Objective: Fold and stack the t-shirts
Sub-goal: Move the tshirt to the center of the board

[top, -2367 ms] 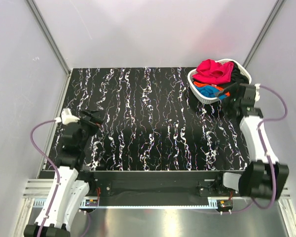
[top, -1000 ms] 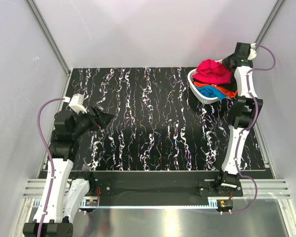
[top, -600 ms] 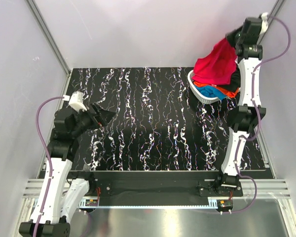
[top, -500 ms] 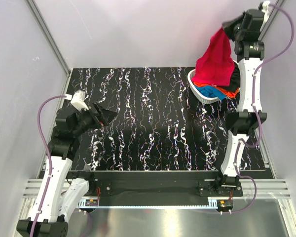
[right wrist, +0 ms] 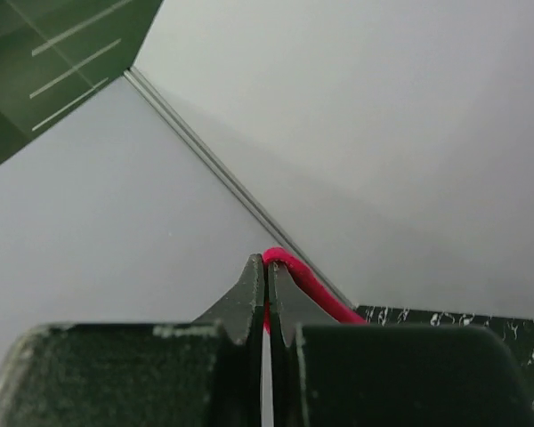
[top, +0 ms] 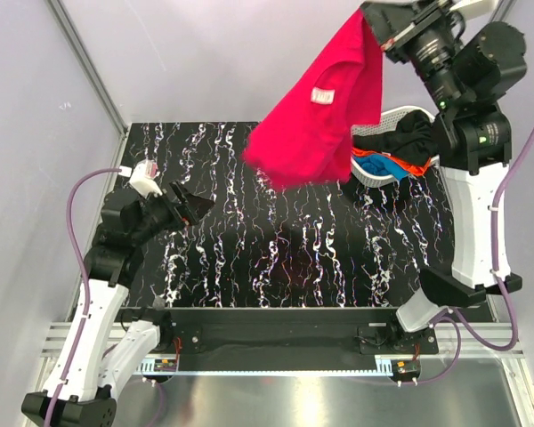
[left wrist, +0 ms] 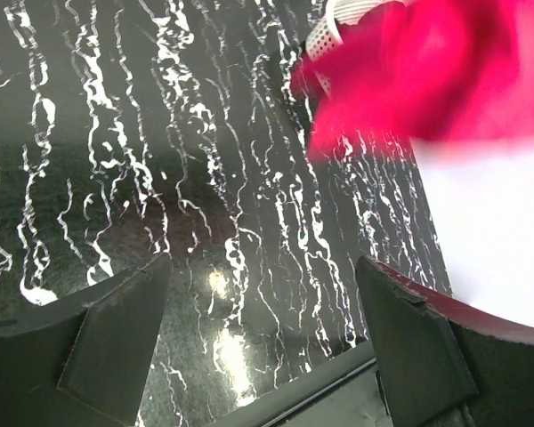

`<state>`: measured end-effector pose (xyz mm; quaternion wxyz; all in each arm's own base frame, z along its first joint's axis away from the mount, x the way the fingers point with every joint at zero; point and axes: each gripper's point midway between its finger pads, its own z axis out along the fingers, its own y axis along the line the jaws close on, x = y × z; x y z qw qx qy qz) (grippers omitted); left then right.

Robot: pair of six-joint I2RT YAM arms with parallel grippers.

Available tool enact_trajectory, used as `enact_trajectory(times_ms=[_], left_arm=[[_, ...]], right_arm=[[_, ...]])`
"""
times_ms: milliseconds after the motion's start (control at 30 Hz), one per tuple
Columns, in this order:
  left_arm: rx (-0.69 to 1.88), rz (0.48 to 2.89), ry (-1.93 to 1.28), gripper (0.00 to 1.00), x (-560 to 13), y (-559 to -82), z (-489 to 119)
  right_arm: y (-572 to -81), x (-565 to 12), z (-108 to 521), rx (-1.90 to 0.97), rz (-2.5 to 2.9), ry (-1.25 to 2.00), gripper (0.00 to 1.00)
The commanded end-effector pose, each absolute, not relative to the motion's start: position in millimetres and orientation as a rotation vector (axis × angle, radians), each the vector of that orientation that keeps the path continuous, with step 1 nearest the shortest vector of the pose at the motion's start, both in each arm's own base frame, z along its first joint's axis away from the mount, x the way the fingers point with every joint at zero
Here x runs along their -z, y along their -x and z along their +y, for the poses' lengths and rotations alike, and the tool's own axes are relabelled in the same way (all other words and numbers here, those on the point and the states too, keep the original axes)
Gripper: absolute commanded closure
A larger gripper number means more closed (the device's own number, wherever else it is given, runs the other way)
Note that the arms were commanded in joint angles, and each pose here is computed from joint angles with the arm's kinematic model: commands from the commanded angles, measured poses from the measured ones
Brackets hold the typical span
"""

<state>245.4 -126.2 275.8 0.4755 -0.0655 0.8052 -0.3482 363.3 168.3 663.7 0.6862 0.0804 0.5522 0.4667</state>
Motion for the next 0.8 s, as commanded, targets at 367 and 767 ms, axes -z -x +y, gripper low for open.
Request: enact_trajectory(times_ms=[367, 767], left_arm=[[0.745, 2.182, 0.06, 0.18, -267.6, -227.7, -134.5], [0.845, 2.401, -0.586, 0.34, -217.1, -221.8, -295.0]], right_arm=[[-337.5, -201.4, 159.6, -0.655, 2.444, -0.381, 0.67], [-273.2, -127.5, 132.1, -0.466, 2.731, -0.29, 0.37]])
